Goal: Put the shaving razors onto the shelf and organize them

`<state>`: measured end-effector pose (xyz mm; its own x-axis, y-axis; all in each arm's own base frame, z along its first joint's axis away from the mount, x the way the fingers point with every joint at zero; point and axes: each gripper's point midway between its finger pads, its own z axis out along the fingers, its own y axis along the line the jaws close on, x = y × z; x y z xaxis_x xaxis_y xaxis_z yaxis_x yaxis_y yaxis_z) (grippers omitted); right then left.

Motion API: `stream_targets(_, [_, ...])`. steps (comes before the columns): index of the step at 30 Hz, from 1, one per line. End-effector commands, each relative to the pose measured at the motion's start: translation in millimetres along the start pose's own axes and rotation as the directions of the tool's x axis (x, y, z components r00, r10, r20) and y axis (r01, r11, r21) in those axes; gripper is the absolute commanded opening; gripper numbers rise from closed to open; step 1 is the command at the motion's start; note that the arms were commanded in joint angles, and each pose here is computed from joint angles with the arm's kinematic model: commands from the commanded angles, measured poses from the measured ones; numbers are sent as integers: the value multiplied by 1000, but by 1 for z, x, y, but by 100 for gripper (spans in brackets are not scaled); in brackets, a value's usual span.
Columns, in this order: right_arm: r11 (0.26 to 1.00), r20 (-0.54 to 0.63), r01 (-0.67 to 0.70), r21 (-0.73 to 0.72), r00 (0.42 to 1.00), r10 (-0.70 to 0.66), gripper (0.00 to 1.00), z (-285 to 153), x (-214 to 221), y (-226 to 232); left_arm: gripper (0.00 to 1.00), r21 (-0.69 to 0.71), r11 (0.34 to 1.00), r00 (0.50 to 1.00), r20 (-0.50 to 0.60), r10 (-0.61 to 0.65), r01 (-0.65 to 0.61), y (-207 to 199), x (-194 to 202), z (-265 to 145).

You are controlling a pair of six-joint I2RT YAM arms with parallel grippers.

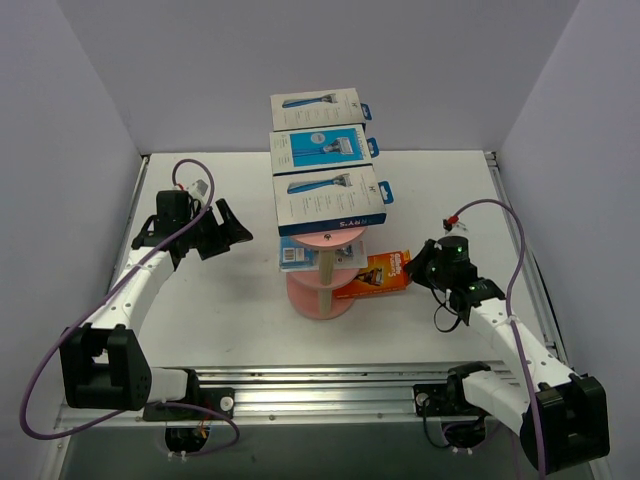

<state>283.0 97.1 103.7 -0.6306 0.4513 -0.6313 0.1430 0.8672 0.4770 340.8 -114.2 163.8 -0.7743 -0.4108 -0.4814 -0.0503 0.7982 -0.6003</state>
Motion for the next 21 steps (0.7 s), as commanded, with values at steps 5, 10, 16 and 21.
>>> stream_targets(5, [999,51,17,-35,999,-15,0,4,-9,3,85,39,999,999,37,34,-36,-6,-10,0])
stream_targets(10, [998,42,18,-61,999,-15,0,7,-7,8,85,39,999,999,36,34,-35,-6,-10,0])
stream_targets(16, [996,36,15,-85,999,-12,0,10,-8,13,85,40,998,999,38,36,-38,-6,-10,0])
stream_targets(21, [995,27,9,-103,1000,-6,0,15,-6,17,85,39,999,999,37,34,-36,-6,-10,0])
